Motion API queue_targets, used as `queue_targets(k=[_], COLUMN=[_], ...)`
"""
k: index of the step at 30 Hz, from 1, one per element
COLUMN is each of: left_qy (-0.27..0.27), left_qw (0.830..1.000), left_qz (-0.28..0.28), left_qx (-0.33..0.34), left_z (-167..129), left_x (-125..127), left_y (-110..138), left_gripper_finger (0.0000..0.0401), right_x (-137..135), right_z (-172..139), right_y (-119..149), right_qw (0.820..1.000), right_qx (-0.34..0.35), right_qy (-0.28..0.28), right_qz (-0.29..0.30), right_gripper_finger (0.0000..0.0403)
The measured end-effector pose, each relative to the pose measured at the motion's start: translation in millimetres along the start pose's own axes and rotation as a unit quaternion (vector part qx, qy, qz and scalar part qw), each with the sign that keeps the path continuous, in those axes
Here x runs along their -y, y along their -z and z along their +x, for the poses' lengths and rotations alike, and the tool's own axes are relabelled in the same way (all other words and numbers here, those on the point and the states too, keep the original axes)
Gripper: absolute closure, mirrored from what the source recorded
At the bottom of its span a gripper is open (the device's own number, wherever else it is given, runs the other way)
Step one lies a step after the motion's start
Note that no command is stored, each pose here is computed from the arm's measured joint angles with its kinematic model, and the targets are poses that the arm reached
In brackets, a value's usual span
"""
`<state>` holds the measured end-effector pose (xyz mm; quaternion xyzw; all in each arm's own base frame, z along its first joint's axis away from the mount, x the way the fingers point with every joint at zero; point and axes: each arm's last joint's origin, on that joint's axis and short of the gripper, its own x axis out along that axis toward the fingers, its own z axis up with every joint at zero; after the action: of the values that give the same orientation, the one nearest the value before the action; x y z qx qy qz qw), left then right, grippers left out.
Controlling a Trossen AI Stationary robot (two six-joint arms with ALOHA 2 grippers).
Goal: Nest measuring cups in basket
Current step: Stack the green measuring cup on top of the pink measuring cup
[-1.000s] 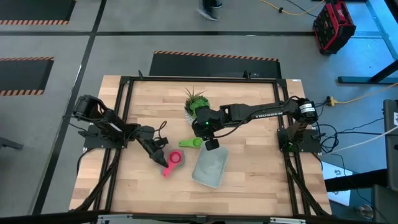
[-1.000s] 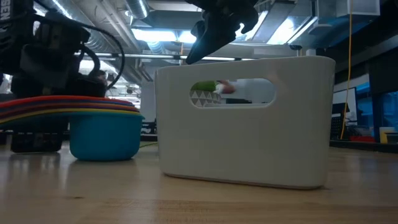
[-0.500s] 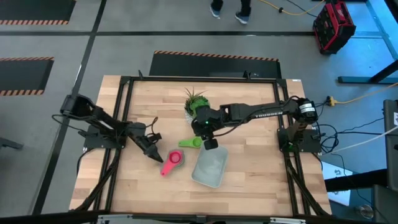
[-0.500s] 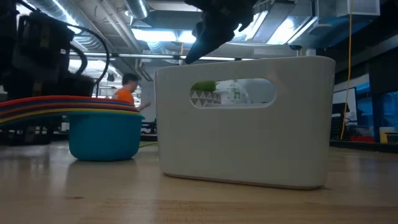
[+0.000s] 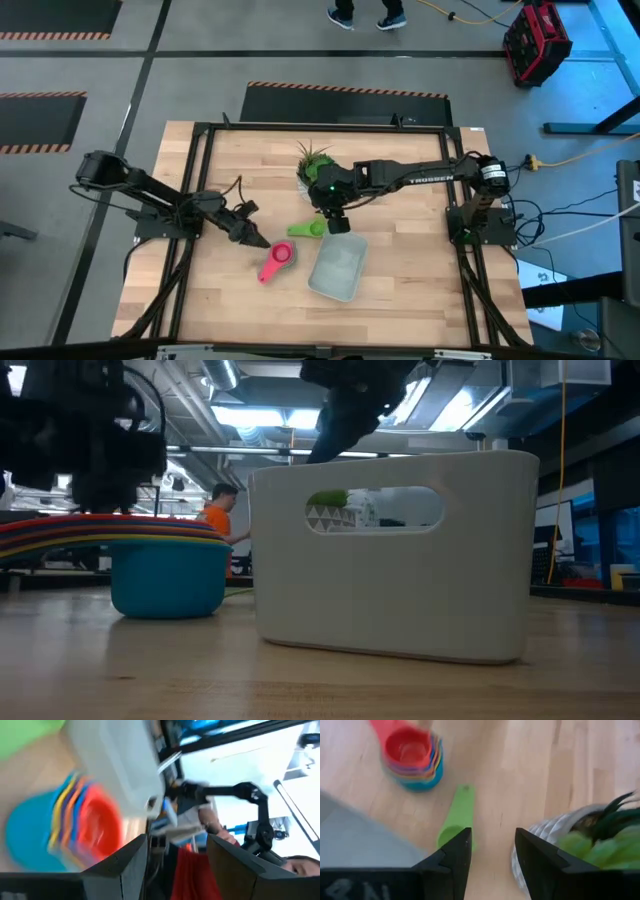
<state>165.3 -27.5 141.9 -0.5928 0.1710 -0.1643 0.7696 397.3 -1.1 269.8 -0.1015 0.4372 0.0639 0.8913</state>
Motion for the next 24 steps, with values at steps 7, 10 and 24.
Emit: queue_targets(k=[7,10,24], left_qy=[-0.004,-0.059,-0.187], left_qw=[0.986,0.967,0.857], left_qz=[0.139,0.219,0.442], left_qx=[0.086,0.117,0.187], left_z=[16.4,29.6,71.5], left_x=[22.4,32.5,103.2], left_y=[-17.8,-30.6,-96.9], left_gripper_finger=[0.0203,0.0203,0.0203], right_x=[-2.4,-5.6,-35.7], right_z=[-32.7,-54.1,-92.5], right_y=[5.6,16.3,133.0], right_qw=[0.999,1.0,0.988], right_qx=[-0.031,-0.026,0.128], right_qy=[-0.008,-0.006,0.02], right_qz=[-0.001,0.011,0.081], right_gripper_finger=[0.0247,0.0247,0.0247])
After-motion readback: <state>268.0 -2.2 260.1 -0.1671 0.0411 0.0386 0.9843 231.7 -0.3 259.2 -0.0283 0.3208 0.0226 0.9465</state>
